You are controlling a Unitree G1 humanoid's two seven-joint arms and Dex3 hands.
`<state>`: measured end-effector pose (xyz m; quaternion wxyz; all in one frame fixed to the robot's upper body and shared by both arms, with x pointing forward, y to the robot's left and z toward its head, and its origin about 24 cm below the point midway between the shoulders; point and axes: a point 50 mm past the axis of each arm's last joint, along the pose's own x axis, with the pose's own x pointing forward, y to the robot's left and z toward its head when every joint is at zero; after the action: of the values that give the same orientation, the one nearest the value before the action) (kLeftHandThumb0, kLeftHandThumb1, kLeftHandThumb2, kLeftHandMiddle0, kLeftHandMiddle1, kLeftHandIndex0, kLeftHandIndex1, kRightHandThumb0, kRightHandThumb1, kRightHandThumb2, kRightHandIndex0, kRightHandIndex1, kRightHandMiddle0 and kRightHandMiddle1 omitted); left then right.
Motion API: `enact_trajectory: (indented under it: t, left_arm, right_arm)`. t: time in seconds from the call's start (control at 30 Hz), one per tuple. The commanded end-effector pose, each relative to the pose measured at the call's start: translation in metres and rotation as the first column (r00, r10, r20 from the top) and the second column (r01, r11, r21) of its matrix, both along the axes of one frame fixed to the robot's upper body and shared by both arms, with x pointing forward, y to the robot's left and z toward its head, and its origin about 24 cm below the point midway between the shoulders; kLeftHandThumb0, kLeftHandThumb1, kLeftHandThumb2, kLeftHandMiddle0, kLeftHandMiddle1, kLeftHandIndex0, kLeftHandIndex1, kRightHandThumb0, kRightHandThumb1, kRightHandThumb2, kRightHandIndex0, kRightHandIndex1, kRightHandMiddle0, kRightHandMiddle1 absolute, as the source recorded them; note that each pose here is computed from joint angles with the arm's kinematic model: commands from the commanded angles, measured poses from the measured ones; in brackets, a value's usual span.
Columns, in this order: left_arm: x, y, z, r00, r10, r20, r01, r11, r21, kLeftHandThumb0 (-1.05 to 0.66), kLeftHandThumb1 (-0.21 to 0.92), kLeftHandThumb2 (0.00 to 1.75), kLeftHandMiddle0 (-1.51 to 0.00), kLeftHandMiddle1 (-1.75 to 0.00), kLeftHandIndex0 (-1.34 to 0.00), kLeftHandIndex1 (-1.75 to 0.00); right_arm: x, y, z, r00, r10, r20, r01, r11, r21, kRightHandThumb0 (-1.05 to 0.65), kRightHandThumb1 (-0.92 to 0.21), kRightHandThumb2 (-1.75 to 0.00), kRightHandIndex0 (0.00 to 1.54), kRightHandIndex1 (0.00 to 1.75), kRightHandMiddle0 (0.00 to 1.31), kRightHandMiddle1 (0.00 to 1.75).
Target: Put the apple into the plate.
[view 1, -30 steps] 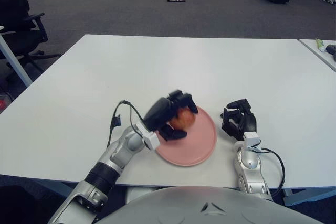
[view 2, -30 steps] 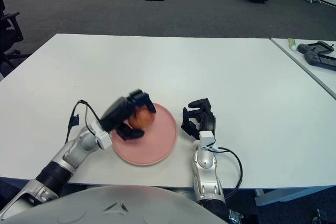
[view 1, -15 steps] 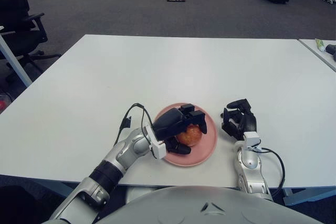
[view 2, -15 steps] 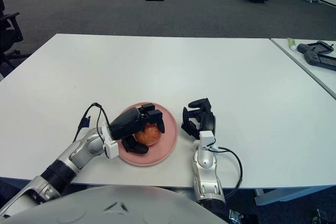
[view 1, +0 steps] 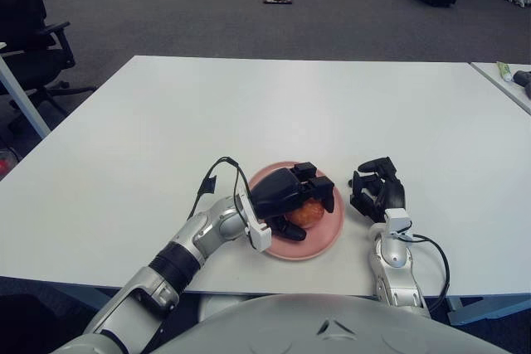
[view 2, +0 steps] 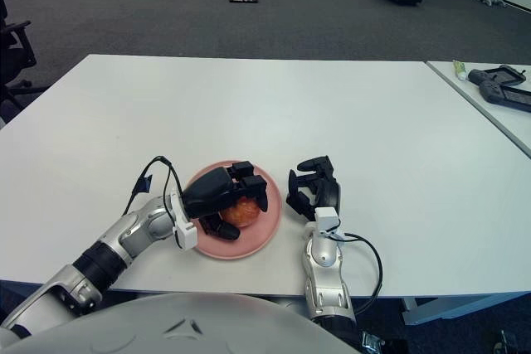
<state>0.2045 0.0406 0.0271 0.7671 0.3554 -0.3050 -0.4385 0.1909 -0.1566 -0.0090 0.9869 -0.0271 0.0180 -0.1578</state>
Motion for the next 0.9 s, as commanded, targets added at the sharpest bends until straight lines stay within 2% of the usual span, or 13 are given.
enact_trajectory:
  t: [0.0,0.17,0.33,0.4,0.47,0.5,0.53,0.57,0.63,0.67,0.7,0.77,0.87]
  left_arm:
    - [-0.006,0.008,-0.026,0.999,0.015,-0.052,-0.008,0.992,0.128,-0.47,0.32,1.31,-1.12,-1.75,-0.60,-1.75]
    - [-0.009,0.008,-0.028,0.999,0.009,-0.045,-0.006,0.997,0.080,-0.46,0.33,1.29,-1.11,-1.75,-0.59,-1.75]
    - [-0.011,0.007,-0.030,0.999,-0.008,-0.048,0.011,0.998,0.062,-0.46,0.34,1.29,-1.01,-1.75,-0.59,-1.75]
    - [-0.012,0.007,-0.030,0.998,-0.018,-0.064,0.022,0.998,0.059,-0.24,0.25,1.38,-0.85,-1.75,-0.58,-1.71]
    - [-0.013,0.008,-0.028,0.997,-0.027,-0.076,0.032,0.998,0.055,-0.12,0.22,1.41,-0.76,-1.75,-0.59,-1.68]
    - [-0.013,0.009,-0.024,0.995,-0.047,-0.092,0.053,0.997,0.063,-0.08,0.24,1.40,-0.69,-1.74,-0.55,-1.70]
    - [-0.014,0.010,-0.021,0.993,-0.063,-0.104,0.070,0.995,0.069,-0.15,0.31,1.30,-0.59,-1.68,-0.52,-1.71]
    - [-0.014,0.011,-0.019,0.990,-0.079,-0.114,0.088,0.993,0.079,-0.26,0.49,1.07,-0.40,-1.54,-0.44,-1.72]
    - [-0.013,0.011,-0.017,0.988,-0.096,-0.124,0.107,0.990,0.090,-0.30,0.61,0.92,-0.32,-1.42,-0.37,-1.73]
    - [-0.013,0.012,-0.016,0.987,-0.101,-0.128,0.113,0.989,0.092,-0.39,0.68,0.83,-0.28,-1.33,-0.28,-1.68]
    - [-0.013,0.012,-0.015,0.986,-0.105,-0.132,0.117,0.989,0.090,-0.50,0.71,0.81,-0.25,-1.25,-0.18,-1.61]
    - [-0.013,0.012,-0.013,0.984,-0.110,-0.141,0.122,0.989,0.084,-0.62,0.78,0.77,-0.21,-1.15,-0.09,-1.51]
    - [-0.014,0.013,-0.011,0.983,-0.112,-0.148,0.124,0.990,0.071,-0.73,0.88,0.75,-0.17,-1.02,-0.03,-1.36]
  right_arm:
    - [-0.003,0.000,-0.006,0.999,-0.005,-0.038,0.005,1.000,0.008,-0.38,-0.67,-0.88,0.60,1.34,0.35,1.75]
    - [-0.003,-0.001,-0.006,0.999,-0.003,-0.042,0.003,1.000,-0.001,-0.38,-0.67,-0.88,0.61,1.34,0.35,1.75]
    - [-0.003,-0.001,-0.006,0.999,-0.004,-0.045,0.004,1.000,-0.003,-0.38,-0.67,-0.87,0.61,1.34,0.34,1.75]
    - [-0.003,-0.001,-0.006,0.999,-0.006,-0.045,0.006,1.000,0.000,-0.38,-0.67,-0.87,0.60,1.34,0.34,1.75]
    - [-0.003,-0.001,-0.006,0.999,-0.007,-0.045,0.007,1.000,0.002,-0.38,-0.67,-0.87,0.60,1.34,0.34,1.75]
    - [-0.003,-0.001,-0.006,0.999,-0.007,-0.046,0.007,1.000,0.004,-0.38,-0.67,-0.87,0.60,1.34,0.34,1.75]
    - [-0.003,-0.001,-0.006,0.999,-0.007,-0.046,0.007,1.000,0.005,-0.38,-0.67,-0.87,0.60,1.34,0.34,1.75]
    - [-0.003,-0.001,-0.006,0.999,-0.006,-0.047,0.007,1.000,0.007,-0.38,-0.67,-0.87,0.60,1.35,0.34,1.75]
    - [-0.003,0.000,-0.006,0.999,-0.006,-0.048,0.006,1.000,0.011,-0.38,-0.67,-0.87,0.60,1.35,0.34,1.75]
    - [-0.003,0.000,-0.006,0.999,-0.005,-0.048,0.006,1.000,0.014,-0.38,-0.67,-0.87,0.60,1.35,0.34,1.75]
    - [-0.002,0.000,-0.006,0.999,-0.006,-0.048,0.007,1.000,0.017,-0.38,-0.67,-0.87,0.60,1.35,0.34,1.75]
    - [-0.002,0.000,-0.006,0.999,-0.008,-0.049,0.009,1.000,0.025,-0.38,-0.67,-0.87,0.60,1.36,0.35,1.75]
    - [-0.002,0.001,-0.006,0.999,-0.016,-0.052,0.018,0.999,0.041,-0.38,-0.66,-0.88,0.60,1.35,0.35,1.75]
